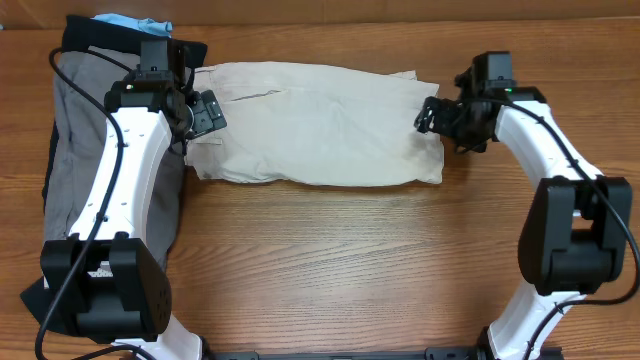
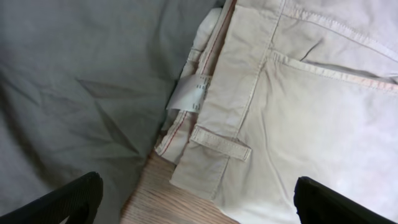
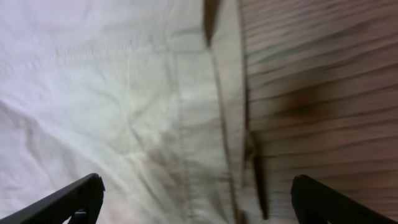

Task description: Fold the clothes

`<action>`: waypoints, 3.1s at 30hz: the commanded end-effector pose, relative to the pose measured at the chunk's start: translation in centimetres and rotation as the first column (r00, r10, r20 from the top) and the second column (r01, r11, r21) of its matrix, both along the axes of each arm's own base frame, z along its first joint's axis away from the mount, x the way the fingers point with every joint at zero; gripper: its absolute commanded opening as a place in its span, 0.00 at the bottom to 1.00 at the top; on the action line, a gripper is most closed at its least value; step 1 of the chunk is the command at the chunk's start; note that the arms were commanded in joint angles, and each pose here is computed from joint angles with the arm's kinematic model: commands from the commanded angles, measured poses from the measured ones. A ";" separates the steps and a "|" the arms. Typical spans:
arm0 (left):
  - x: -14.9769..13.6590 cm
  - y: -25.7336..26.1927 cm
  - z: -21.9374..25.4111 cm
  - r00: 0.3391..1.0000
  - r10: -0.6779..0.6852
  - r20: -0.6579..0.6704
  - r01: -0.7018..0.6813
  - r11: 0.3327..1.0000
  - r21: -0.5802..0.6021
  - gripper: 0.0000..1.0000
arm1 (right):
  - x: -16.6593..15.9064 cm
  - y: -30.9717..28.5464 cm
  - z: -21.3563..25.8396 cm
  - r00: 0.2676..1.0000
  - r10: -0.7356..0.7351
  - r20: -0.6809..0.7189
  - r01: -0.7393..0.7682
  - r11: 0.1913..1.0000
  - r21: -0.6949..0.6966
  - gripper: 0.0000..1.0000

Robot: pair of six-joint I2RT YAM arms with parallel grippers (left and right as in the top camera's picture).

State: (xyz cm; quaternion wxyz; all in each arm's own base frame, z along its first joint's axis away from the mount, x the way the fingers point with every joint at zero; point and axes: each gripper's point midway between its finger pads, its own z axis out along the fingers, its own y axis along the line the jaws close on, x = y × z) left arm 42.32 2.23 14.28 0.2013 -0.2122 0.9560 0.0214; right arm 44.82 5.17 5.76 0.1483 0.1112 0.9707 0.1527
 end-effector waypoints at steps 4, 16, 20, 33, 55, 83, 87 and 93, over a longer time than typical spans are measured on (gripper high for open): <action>0.4 -0.4 1.4 0.999 -0.036 0.034 0.036 0.999 -0.005 1.00 | -1.8 2.1 -3.3 0.995 0.050 -0.086 -0.048 0.999 0.027 0.90; 0.1 -0.4 1.0 0.999 -0.037 0.019 0.037 0.999 -0.006 1.00 | -2.6 -1.1 -5.6 0.981 -0.113 -0.158 0.090 0.986 -0.143 0.07; -0.2 -0.5 0.8 0.999 -0.039 0.003 0.039 0.999 -0.011 1.00 | -3.5 -2.7 -5.8 0.970 -0.148 -0.195 0.120 0.982 -0.147 0.04; -0.5 -1.4 0.6 0.998 -0.060 -0.008 0.059 0.996 -0.062 1.00 | -6.3 -11.9 -2.0 0.905 -0.323 -0.278 0.300 0.946 -0.124 0.04; 2.5 -7.3 -4.5 0.823 -0.560 0.092 0.567 0.811 -0.142 1.00 | -4.5 -9.6 9.6 0.984 -0.174 -0.026 0.173 0.984 -0.047 0.99; 2.1 -13.3 -15.5 0.782 -0.623 -0.007 0.588 0.743 -0.319 0.95 | -5.3 -7.4 9.3 0.990 -0.124 -0.066 0.121 0.992 -0.046 1.00; 1.9 -13.9 -15.4 0.788 -0.616 -0.003 0.578 0.741 -0.342 0.48 | -5.4 -7.4 9.3 0.990 -0.124 -0.069 0.121 0.992 -0.044 1.00; 1.3 -12.8 -14.8 0.876 -0.474 -0.085 0.404 0.820 -0.404 0.04 | -5.0 -6.1 9.5 0.994 -0.097 -0.056 0.099 0.995 0.031 0.95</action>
